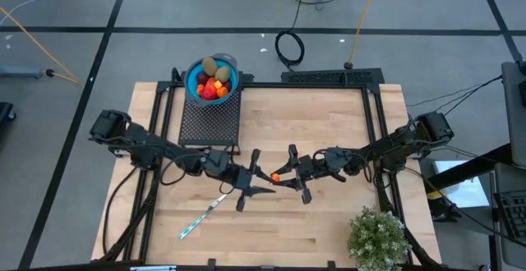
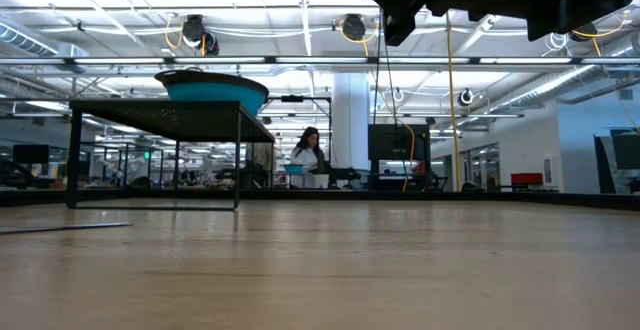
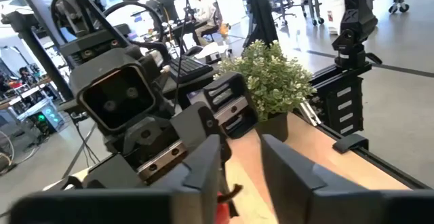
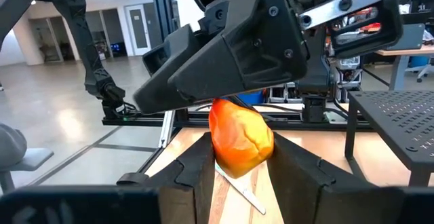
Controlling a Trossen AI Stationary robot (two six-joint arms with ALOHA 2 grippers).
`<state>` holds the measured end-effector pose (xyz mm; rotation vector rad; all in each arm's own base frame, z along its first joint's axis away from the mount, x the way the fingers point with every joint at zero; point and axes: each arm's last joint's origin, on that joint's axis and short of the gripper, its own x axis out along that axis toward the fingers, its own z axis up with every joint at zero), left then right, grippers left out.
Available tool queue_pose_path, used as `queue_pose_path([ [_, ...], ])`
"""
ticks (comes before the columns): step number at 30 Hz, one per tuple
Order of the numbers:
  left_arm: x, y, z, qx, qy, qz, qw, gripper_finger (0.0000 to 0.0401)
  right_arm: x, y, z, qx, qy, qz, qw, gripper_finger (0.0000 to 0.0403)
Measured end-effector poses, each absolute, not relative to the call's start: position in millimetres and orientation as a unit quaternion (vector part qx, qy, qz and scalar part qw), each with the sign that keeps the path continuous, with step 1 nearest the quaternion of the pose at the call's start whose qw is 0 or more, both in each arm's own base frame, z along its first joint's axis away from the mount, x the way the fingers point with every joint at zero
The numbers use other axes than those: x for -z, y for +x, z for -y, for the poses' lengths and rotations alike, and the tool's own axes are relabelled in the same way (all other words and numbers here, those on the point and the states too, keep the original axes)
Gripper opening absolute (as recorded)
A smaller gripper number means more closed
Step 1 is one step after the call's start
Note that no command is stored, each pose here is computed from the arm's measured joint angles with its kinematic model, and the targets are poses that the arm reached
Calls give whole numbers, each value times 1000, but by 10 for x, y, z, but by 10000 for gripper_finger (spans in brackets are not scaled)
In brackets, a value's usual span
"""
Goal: Pick & Place Fruit
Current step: Put the peach into the blue strainer bowl on the shelf
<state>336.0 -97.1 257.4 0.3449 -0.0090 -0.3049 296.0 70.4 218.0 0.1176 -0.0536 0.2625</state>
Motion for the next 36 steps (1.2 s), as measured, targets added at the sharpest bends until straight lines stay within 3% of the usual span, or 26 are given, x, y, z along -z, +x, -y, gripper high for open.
queue_pose_path([
  [7,-2550,3368,926,147,171,-11,974,9,-2169,2962,-705,-130,58,23,990,116],
  [23,-2531,3367,923,149,172,-22,974,0,-2162,2962,-705,-130,58,19,990,121],
  [36,-2485,3337,921,129,176,-60,974,0,-2127,2963,-692,-113,56,-1,992,195],
])
